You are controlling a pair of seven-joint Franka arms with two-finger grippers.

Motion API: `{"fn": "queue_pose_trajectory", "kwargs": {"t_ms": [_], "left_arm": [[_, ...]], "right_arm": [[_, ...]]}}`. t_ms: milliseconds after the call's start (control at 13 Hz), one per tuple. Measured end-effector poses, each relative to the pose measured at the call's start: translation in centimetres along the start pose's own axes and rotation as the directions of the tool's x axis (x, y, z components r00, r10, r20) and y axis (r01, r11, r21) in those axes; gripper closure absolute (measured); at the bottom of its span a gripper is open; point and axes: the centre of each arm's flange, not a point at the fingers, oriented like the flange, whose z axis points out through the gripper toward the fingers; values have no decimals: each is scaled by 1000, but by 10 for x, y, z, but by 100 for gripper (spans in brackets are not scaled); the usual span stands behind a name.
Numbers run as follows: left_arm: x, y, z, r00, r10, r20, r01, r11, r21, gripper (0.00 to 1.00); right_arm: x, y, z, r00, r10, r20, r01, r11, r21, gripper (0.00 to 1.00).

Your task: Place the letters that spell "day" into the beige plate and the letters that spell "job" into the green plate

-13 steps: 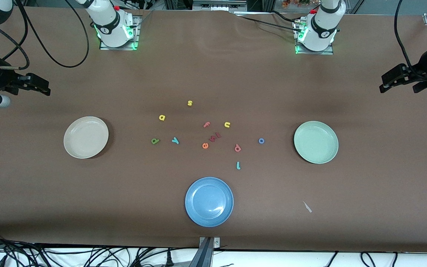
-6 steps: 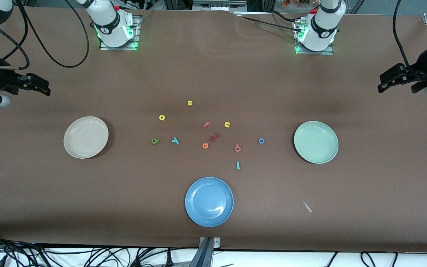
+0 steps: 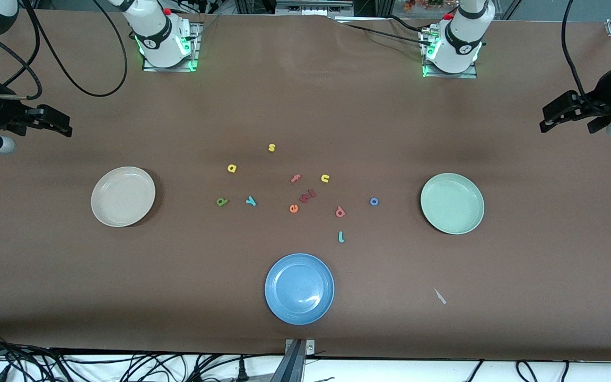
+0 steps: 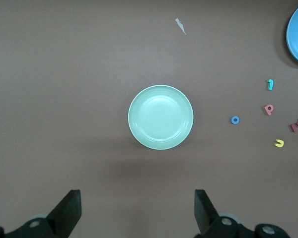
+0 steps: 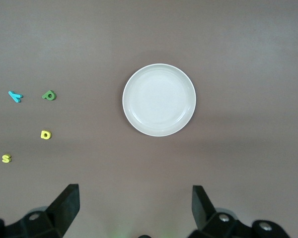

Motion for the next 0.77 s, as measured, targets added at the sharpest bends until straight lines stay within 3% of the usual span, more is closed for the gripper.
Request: {"fn": "queue_pose_trajectory", "kwargs": {"t_ms": [772], "left_arm": [[-1, 3, 1, 1000, 5, 5, -5, 1000, 0, 0]], "right_arm": [[0, 0, 1, 1000, 0, 2, 0, 1000, 0, 0]]}}
